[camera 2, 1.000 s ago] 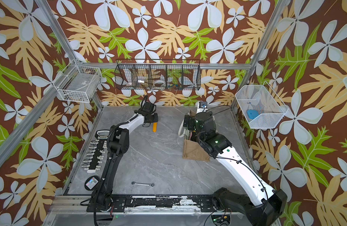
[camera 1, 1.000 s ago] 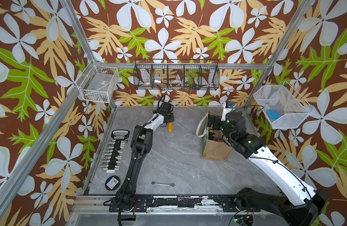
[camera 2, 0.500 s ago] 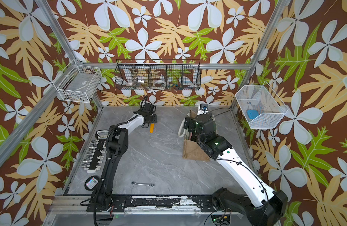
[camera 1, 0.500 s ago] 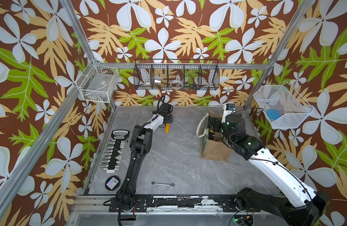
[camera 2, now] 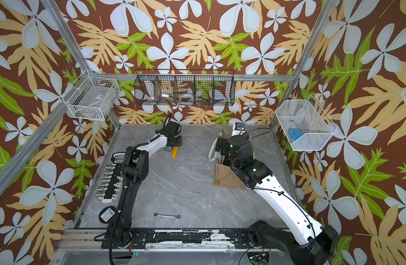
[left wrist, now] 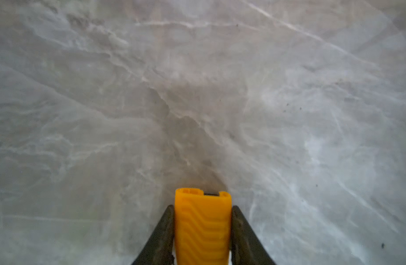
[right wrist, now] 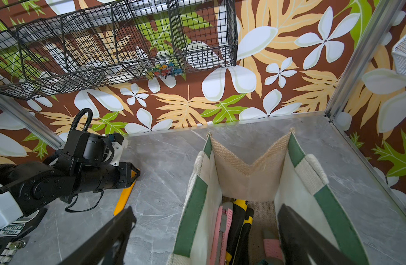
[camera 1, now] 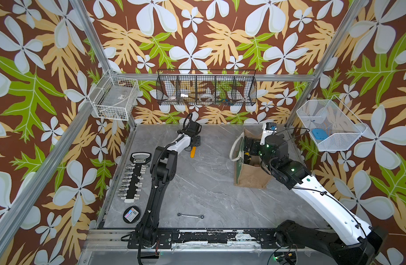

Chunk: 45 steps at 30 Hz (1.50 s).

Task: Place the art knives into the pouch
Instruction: Pick up the utility knife at the center of the board, then place the utility knife in the pouch.

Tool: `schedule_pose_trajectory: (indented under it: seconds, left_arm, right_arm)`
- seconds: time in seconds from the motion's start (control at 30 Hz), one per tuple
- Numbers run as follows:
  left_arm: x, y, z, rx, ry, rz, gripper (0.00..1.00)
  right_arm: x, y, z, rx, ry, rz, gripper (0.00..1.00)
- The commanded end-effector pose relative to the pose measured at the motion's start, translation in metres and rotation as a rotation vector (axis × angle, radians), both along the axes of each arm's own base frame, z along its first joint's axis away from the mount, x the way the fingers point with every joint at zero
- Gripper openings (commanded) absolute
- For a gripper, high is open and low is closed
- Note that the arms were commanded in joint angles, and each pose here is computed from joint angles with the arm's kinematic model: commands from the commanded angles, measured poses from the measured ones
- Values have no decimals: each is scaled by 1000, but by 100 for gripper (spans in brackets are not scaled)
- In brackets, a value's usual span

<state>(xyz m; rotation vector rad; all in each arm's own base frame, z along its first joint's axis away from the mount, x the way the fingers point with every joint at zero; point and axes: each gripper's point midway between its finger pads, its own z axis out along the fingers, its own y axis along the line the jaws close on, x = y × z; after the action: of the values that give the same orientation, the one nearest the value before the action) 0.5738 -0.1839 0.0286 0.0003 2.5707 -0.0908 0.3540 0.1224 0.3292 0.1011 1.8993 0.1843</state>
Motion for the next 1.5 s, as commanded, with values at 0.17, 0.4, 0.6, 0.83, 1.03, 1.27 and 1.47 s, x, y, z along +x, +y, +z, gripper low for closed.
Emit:
schedule_pose_trajectory:
  seconds: [0.17, 0.4, 0.6, 0.83, 1.03, 1.27, 1.47]
  left_arm:
    - [-23, 2, 16, -24, 45, -11, 32]
    - [-35, -4, 36, -76, 47, -32, 31]
    - [-47, -9, 57, -145, 20, -43, 31]
    - [-60, -11, 89, -158, -13, -54, 30]
    - [-67, -26, 127, -192, -67, -97, 29]
    - [-85, -56, 174, -239, -125, -165, 28]
    - [-117, -106, 248, -291, -219, -298, 27]
  right_arm:
    - [4, 6, -7, 15, 11, 12, 97]
    - [10, 15, -11, 40, 21, 40, 97]
    - [21, 30, -14, 59, 52, 73, 97]
    - [25, 32, -16, 67, 53, 71, 97]
    - [28, 34, -13, 59, 47, 77, 97]
    - [28, 33, -7, 61, 29, 74, 97]
    - [23, 18, -5, 42, 15, 13, 96]
